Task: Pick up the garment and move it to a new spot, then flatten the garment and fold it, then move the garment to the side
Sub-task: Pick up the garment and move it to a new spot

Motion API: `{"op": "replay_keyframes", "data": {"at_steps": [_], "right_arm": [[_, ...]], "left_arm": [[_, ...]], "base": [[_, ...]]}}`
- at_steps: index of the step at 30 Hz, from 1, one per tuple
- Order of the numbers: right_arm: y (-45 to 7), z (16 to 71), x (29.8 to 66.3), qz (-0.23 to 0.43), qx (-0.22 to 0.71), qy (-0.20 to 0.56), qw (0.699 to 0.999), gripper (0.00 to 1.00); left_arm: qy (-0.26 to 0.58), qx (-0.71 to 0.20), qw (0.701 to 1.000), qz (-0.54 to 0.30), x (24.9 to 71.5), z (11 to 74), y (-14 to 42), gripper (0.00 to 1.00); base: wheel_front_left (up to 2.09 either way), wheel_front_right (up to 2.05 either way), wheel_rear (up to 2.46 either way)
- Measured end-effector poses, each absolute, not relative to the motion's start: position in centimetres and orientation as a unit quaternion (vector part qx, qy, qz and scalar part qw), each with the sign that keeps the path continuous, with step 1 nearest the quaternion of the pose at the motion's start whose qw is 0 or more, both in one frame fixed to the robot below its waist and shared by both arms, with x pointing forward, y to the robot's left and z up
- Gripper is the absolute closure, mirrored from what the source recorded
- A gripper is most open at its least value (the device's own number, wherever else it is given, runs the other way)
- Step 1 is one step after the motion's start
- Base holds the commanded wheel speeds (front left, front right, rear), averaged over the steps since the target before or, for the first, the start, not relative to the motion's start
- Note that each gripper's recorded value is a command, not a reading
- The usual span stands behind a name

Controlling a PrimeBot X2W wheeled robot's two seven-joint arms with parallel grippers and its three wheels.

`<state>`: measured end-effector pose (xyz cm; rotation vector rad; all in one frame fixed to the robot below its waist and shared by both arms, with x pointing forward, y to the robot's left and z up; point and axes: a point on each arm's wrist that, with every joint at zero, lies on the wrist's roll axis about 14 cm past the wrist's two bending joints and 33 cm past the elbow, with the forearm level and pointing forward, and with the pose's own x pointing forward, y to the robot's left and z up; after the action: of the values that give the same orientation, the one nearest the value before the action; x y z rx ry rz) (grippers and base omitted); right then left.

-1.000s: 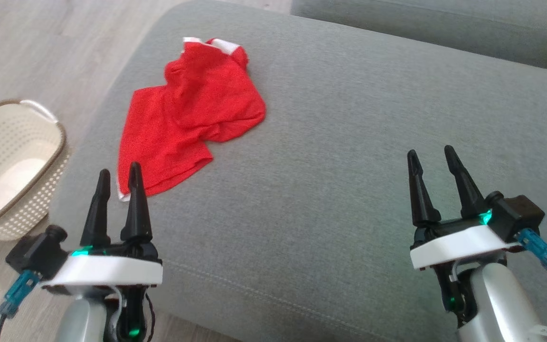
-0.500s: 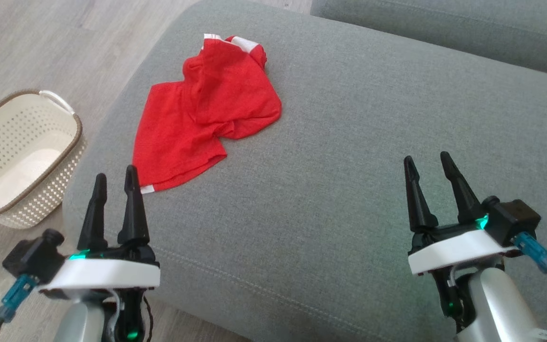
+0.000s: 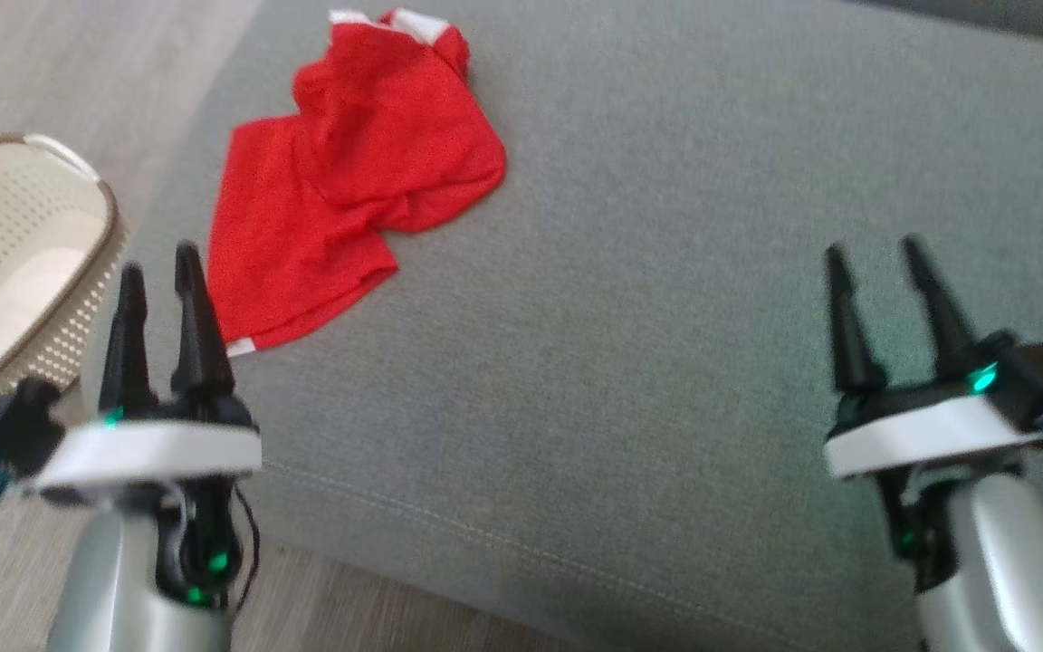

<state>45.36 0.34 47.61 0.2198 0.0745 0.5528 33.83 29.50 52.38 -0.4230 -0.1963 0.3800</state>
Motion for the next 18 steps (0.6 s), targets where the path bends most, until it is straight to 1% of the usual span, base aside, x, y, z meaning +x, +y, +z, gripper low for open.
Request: {"op": "replay_keyframes", "data": {"at_steps": [5, 9, 14, 18], "right_arm": [[-2.2, 47.9, 48.3, 0.237, 0.095, 0.021, 0.966, 0.00], [-4.3, 47.8, 50.2, 0.209, 0.082, 0.013, 0.974, 0.00], [-6.0, 47.4, 51.5, 0.189, 0.072, 0.012, 0.979, 0.00], [-6.9, 46.5, 52.0, 0.180, 0.069, 0.021, 0.981, 0.00]], "left_arm": [[-0.057, -0.190, 0.967, 0.161, 38.1, 50.1, 29.0, 0.00], [-0.006, -0.176, 0.975, 0.139, 41.9, 47.8, 28.9, 0.00], [0.042, -0.149, 0.982, 0.110, 46.8, 46.6, 29.3, 0.00], [0.077, -0.145, 0.982, 0.094, 49.8, 45.2, 29.0, 0.00]], "base": [[0.00, 0.00, 0.00], [0.00, 0.00, 0.00], [0.00, 0.00, 0.00], [0.00, 0.00, 0.00]]}}
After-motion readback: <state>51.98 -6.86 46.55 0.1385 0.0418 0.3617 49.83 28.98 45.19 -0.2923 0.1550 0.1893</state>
